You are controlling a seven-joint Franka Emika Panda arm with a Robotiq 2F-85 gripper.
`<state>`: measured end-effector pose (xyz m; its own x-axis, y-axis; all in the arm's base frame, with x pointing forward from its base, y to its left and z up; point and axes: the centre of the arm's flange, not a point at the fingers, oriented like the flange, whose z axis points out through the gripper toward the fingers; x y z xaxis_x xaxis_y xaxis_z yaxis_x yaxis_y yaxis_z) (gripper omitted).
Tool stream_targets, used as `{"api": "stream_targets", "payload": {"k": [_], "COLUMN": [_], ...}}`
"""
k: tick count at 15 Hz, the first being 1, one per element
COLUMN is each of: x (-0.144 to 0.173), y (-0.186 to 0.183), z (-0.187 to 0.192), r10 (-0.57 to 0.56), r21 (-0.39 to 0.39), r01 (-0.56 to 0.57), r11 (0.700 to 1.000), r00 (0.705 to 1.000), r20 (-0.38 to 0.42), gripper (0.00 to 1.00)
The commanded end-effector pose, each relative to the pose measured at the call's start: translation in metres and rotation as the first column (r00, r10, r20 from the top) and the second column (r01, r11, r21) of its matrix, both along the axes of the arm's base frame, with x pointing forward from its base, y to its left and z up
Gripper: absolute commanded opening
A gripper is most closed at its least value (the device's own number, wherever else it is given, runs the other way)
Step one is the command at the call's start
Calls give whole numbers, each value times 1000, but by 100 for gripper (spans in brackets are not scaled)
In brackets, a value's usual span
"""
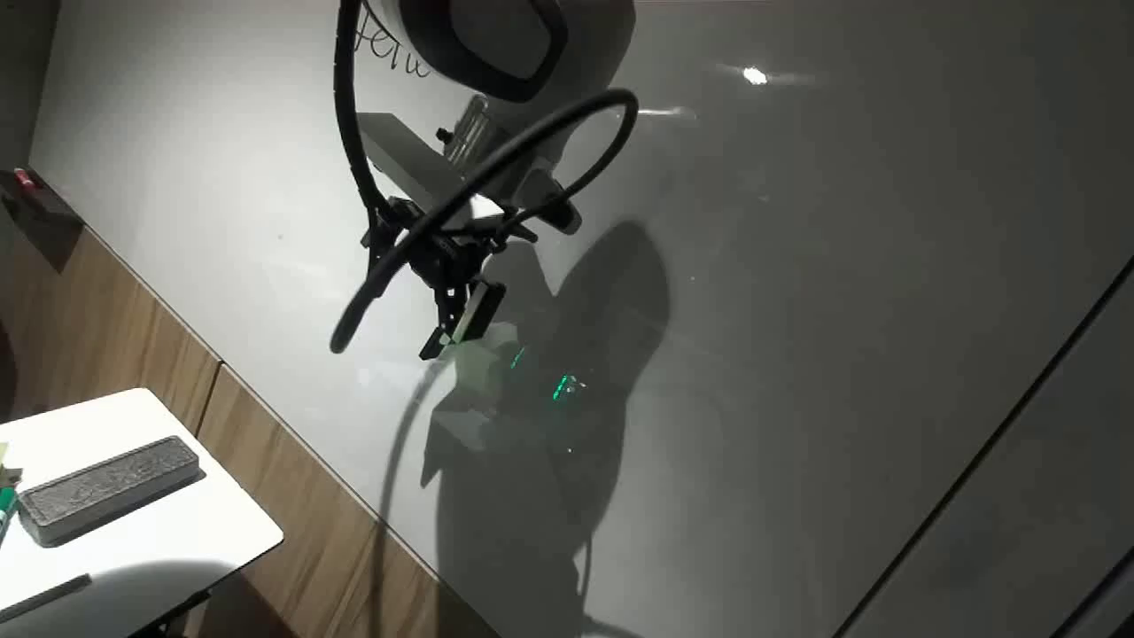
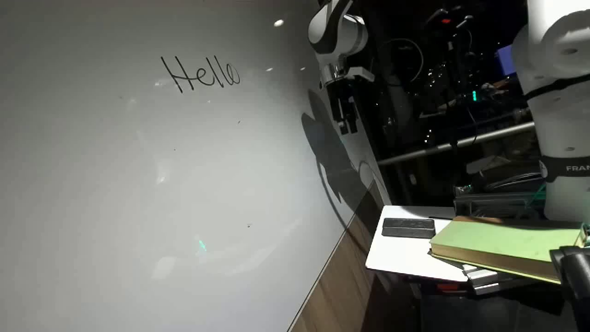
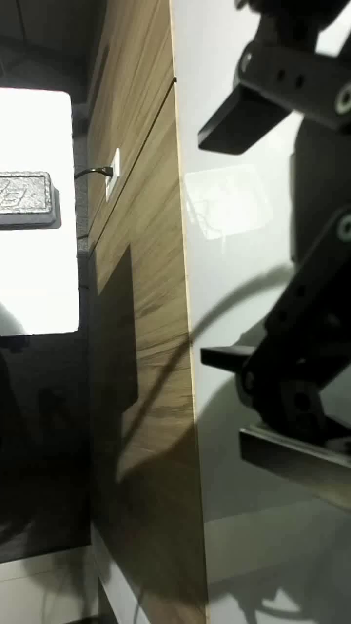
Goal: Erase the words on the whiteboard
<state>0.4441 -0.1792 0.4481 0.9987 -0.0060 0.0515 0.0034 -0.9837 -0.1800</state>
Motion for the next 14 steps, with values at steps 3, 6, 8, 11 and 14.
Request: {"api": "stream_targets", "payload": {"k": [3, 6, 8, 11, 14], "x": [1, -3, -14, -42, -77], "y": [0, 10, 24, 48, 80], "z": [2, -7, -18, -41, -65], "r10": [0, 1, 5, 6, 4], "r21": [-1, -1, -14, -62, -99], "r01": [0, -1, -4, 2, 12], "r11": [1000, 1000, 1000, 998, 995], "r00": [1000, 1000, 999, 992, 986], "r20": [3, 13, 43, 126, 164], "gripper": [100, 100, 100, 100, 100]}}
